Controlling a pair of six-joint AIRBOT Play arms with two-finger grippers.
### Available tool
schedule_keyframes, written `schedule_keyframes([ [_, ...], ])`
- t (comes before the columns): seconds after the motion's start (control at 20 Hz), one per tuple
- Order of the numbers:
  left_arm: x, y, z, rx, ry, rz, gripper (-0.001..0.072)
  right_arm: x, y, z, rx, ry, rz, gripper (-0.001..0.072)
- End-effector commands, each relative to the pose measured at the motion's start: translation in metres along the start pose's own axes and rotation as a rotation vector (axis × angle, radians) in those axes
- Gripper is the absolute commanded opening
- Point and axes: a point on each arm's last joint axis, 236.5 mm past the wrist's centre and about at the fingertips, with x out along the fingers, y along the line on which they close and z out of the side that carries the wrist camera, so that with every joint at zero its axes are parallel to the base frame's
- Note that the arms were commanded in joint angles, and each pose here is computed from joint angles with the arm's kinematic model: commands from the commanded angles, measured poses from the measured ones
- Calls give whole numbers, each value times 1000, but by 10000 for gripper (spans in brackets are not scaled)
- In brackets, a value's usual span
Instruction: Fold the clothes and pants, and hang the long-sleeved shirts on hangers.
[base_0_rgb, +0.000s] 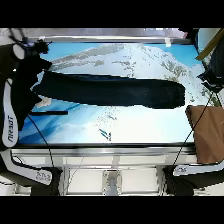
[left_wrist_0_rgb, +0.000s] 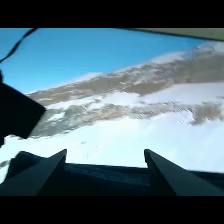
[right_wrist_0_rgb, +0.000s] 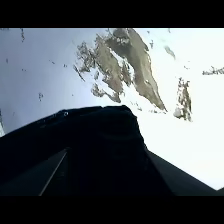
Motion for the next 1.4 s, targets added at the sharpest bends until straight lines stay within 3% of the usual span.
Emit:
schedule_keyframes([
  [0.0,-23,-101,-16,259,76,-158,548,5,-21,-33,0,172,19,622],
  [0.05,-26,-127,-17,286,70,-196,547,15,-20,-46,17,232,81,669],
  [0.25,-40,-190,-23,348,59,-290,548,52,-30,-72,20,325,280,676],
  [0.55,-45,-208,-26,359,58,-317,546,95,-59,-84,133,356,326,686],
  [1.0,-43,-209,-28,314,71,-318,546,127,-15,-97,-3,442,353,676],
  [1.15,-43,-209,-28,314,71,-318,547,127,0,-104,-32,474,365,643],
  [1.2,-43,-209,-29,313,72,-319,545,128,4,-109,-35,492,362,566],
  [1.25,-41,-209,-30,314,76,-319,490,129,8,-114,-40,510,359,380],
  [1.3,-38,-211,-34,308,85,-325,362,128,14,-117,-43,523,374,108],
  [1.35,-35,-216,-39,295,96,-341,207,124,23,-118,-35,529,407,48],
])
